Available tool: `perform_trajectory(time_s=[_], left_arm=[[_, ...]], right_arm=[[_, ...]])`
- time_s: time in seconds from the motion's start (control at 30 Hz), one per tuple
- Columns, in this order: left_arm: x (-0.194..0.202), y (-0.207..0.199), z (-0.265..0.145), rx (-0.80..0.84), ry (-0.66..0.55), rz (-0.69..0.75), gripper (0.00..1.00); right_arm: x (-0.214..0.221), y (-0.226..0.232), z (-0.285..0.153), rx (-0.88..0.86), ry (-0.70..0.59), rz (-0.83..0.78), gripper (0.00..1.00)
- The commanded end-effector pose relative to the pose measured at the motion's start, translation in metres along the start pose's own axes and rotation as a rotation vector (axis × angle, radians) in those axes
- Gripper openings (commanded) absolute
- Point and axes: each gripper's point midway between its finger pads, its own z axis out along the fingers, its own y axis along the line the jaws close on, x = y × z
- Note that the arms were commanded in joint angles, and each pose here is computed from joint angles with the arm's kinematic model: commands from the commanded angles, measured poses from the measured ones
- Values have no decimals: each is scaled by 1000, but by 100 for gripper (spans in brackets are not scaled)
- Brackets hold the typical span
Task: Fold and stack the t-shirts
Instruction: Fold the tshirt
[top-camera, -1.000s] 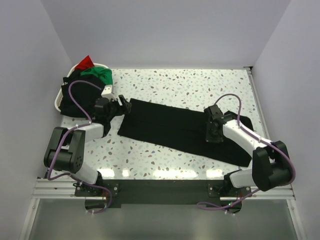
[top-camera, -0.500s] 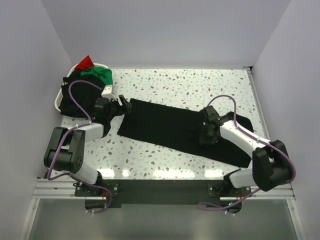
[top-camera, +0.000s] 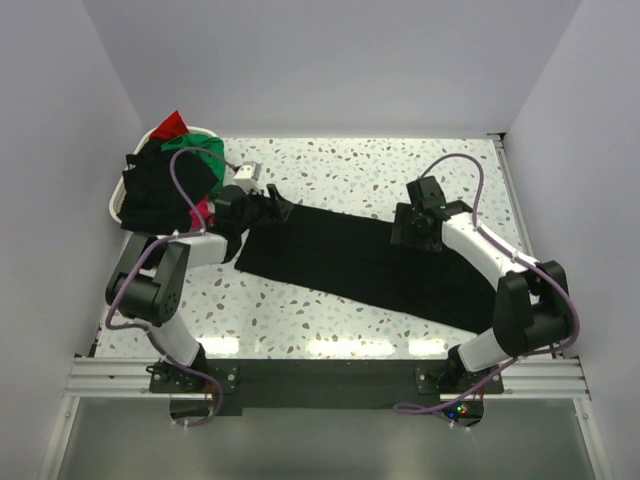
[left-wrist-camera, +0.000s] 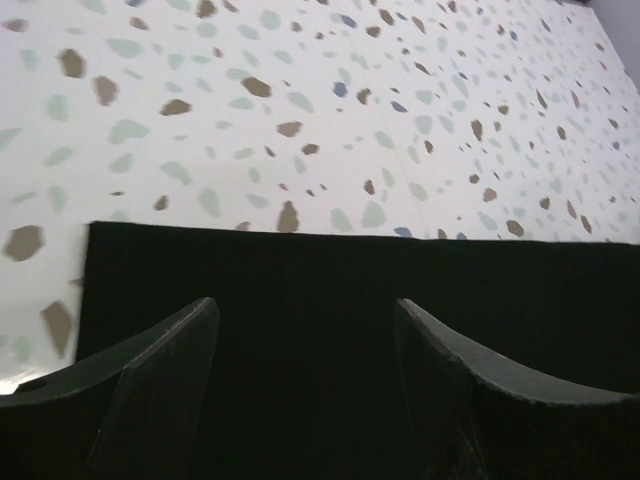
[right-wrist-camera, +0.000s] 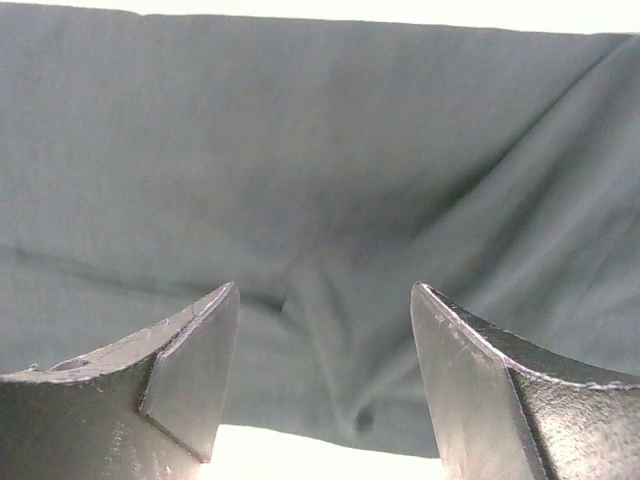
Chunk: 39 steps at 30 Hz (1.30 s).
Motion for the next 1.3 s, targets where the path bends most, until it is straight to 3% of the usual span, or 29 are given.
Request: perform_trajectory(time_s=[0.0, 0.23, 0.57, 0.77, 0.97, 1.17, 1.27], left_arm=[[0, -36, 23, 167, 10, -46, 76], [56, -10, 53, 140, 193, -107, 77], [59, 77, 35, -47, 203, -207, 77], [43, 84, 31, -105, 163, -202, 77], [24, 93, 16, -190, 100, -156, 78], [-6, 71, 11, -171, 23, -117, 78], [-23, 36, 16, -140, -5, -50, 78]], right_arm=[[-45, -11, 11, -21, -81, 71, 73], [-62, -7, 35, -53, -75, 106, 73], [-79, 2, 39, -87, -92, 111, 74], [-91, 6, 33, -102, -112, 106, 74], [-107, -22, 35, -105, -135, 166, 75], [-80, -44, 43, -67, -86, 192, 74], [-60, -55, 41, -26, -60, 195, 73]])
